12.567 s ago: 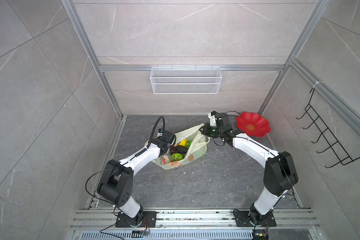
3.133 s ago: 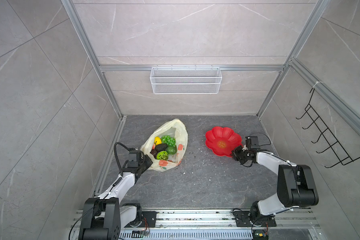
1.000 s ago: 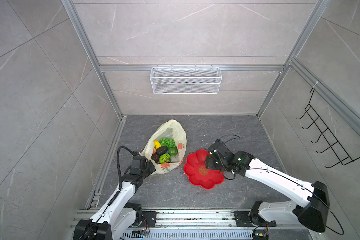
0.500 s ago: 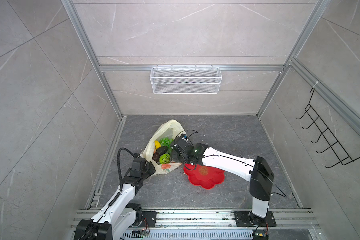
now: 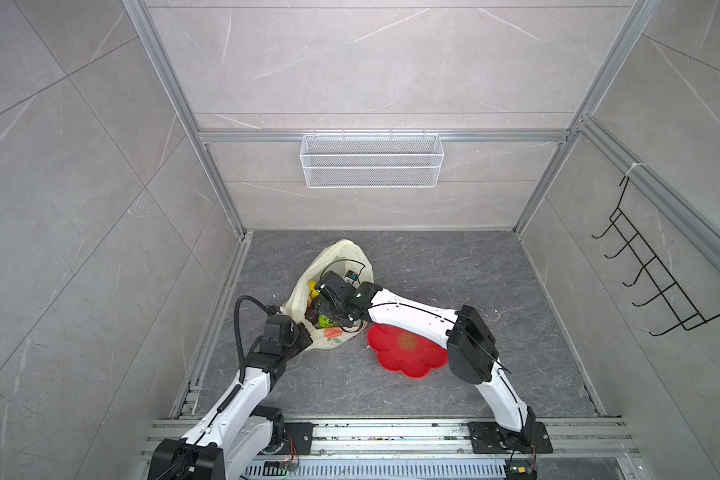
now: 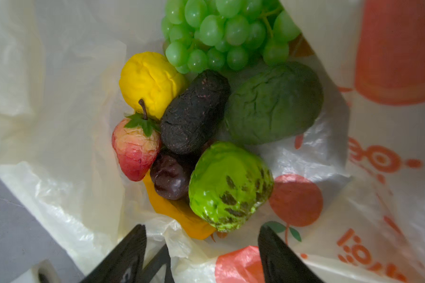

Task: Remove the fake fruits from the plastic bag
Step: 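Release the plate and lower the right gripper into the bag toward the green custard apple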

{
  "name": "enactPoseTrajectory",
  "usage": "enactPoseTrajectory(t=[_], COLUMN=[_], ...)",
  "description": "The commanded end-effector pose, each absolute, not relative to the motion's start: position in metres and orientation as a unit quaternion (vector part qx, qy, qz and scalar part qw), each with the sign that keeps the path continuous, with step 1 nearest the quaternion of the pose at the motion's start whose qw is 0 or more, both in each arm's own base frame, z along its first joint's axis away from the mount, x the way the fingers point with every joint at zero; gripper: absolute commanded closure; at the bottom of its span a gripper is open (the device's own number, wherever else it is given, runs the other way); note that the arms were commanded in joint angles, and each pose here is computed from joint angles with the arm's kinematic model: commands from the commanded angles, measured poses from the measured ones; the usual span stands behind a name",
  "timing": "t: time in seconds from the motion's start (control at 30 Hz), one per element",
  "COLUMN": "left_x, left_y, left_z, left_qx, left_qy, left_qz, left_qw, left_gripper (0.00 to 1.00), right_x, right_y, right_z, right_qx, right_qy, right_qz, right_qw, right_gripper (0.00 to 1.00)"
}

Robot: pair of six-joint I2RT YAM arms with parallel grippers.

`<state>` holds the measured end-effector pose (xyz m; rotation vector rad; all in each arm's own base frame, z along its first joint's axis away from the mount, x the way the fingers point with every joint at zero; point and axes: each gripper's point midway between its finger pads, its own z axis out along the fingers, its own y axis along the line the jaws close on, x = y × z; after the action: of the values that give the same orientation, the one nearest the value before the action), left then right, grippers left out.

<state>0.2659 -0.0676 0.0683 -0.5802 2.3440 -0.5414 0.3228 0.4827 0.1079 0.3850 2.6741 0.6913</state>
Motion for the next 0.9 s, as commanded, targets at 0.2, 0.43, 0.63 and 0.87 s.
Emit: enactPoseTrajectory(t=[0.2, 0.43, 0.63, 0.87], left_x=[0.269, 0.269, 0.269, 0.269], left_y=[-0.07, -0.07, -0.069, -0.07], left_z=[0.08, 0.081, 0.081, 0.079], left_qx=[-0.221, -0.221, -0.221, -0.22], left_qy=[0.886, 0.885, 0.885, 0.886], left_qz=[-0.222, -0.222, -0.222, -0.222], left_qw=[0.343, 0.344, 0.345, 0.343], left_gripper=[1.0, 1.0, 1.0, 1.0], right_x=[0.315, 0.325, 0.334, 0.341], right_y=[0.481, 0.479, 0.478, 0.478], right_z=[0.075, 0.062, 0.05, 0.042], right_qx=[0.184, 0.195, 0.2, 0.195], right_qy=[0.954, 0.956, 0.956, 0.958], right_qz=[0.197, 0.181, 0.181, 0.175], right_qw=[0.129, 0.121, 0.118, 0.115], right_gripper=[0.21, 0.25, 0.3, 0.29])
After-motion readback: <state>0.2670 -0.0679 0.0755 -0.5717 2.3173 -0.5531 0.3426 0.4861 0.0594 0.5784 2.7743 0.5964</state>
